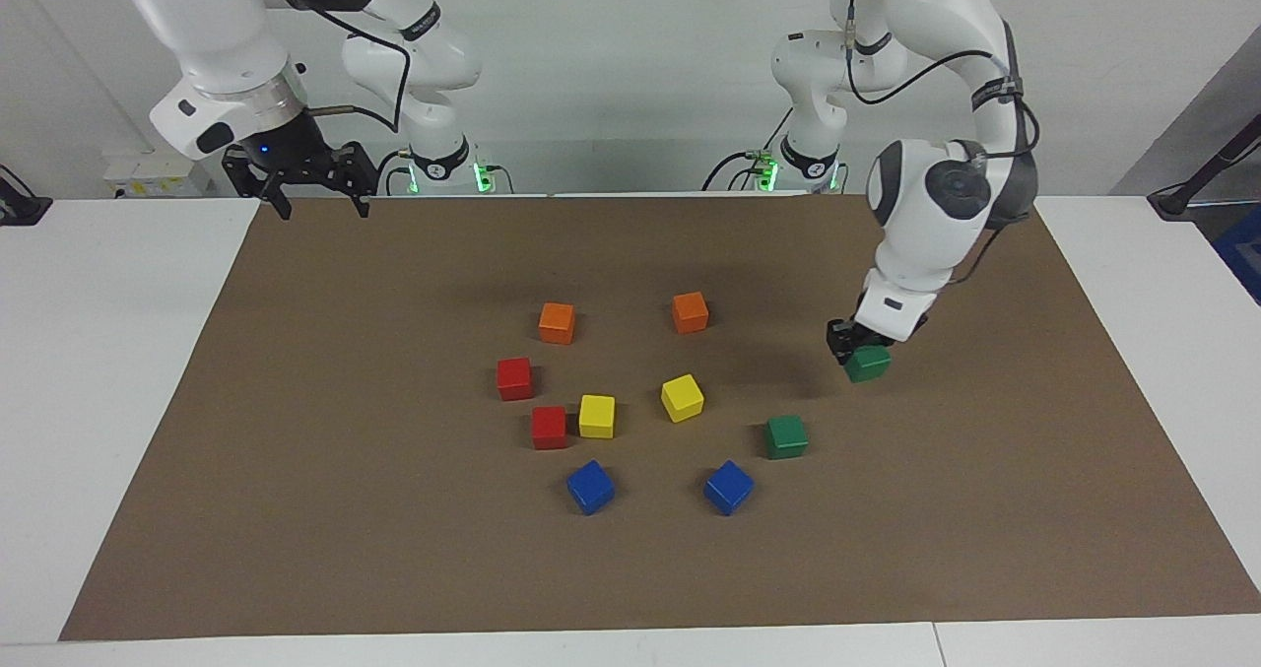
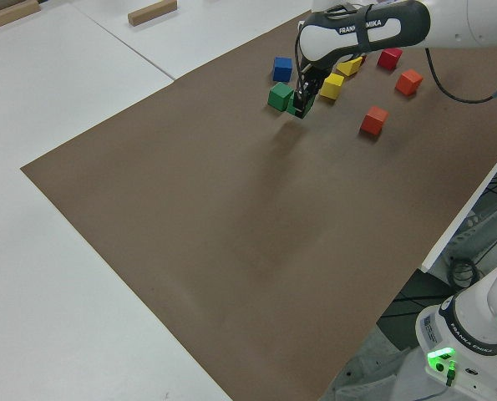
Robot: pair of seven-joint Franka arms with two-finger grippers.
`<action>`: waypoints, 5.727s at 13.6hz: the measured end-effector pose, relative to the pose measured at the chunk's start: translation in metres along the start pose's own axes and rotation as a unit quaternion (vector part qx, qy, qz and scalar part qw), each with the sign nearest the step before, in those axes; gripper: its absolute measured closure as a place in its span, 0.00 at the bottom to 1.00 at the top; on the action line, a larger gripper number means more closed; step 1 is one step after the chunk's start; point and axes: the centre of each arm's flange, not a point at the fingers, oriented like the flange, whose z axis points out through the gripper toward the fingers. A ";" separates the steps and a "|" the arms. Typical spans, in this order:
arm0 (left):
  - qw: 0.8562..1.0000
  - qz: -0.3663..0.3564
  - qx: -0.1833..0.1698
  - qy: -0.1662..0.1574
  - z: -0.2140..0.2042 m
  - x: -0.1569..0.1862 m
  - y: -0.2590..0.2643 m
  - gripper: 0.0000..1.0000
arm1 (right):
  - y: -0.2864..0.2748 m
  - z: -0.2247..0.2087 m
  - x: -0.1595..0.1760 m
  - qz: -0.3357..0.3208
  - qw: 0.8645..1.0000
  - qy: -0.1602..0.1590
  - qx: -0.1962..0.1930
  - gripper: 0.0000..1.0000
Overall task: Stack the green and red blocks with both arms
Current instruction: 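Carry the green cube with the left gripper toward the table edge, then lower the green cube with the left gripper while the right gripper grasps red, then reach the other green cube while the right gripper lifts the red cube, then grasp the second green cube with the left gripper while the right gripper lowers red, then carry the green cube beside the first while the right gripper releases red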
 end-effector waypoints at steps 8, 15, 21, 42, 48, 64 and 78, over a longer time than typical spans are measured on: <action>0.999 0.044 -0.003 -0.010 0.058 -0.013 -0.189 0.44 | -0.092 0.126 0.010 -0.003 1.000 0.021 0.004 0.00; 0.999 0.051 -0.004 -0.008 0.090 -0.031 -0.205 0.44 | -0.134 0.222 0.022 0.024 0.999 0.022 0.009 0.00; 0.999 0.046 -0.005 -0.009 0.106 -0.041 -0.209 0.44 | -0.149 0.269 0.040 0.028 0.999 0.042 0.018 0.00; 0.996 0.077 -0.023 0.036 -0.033 0.053 -0.020 0.00 | -0.102 0.214 0.112 0.005 1.000 -0.008 -0.009 0.45; 0.995 0.091 -0.044 0.016 -0.012 0.074 0.094 0.00 | 0.136 0.200 0.107 -0.002 1.000 -0.008 0.004 0.45; 0.992 0.115 -0.046 0.039 0.107 0.047 0.176 0.00 | 0.113 0.286 0.079 0.006 0.999 0.033 -0.001 0.45; 0.996 0.094 -0.010 -0.003 -0.006 0.068 0.041 0.45 | 0.101 0.291 0.086 -0.012 0.999 0.036 -0.009 0.10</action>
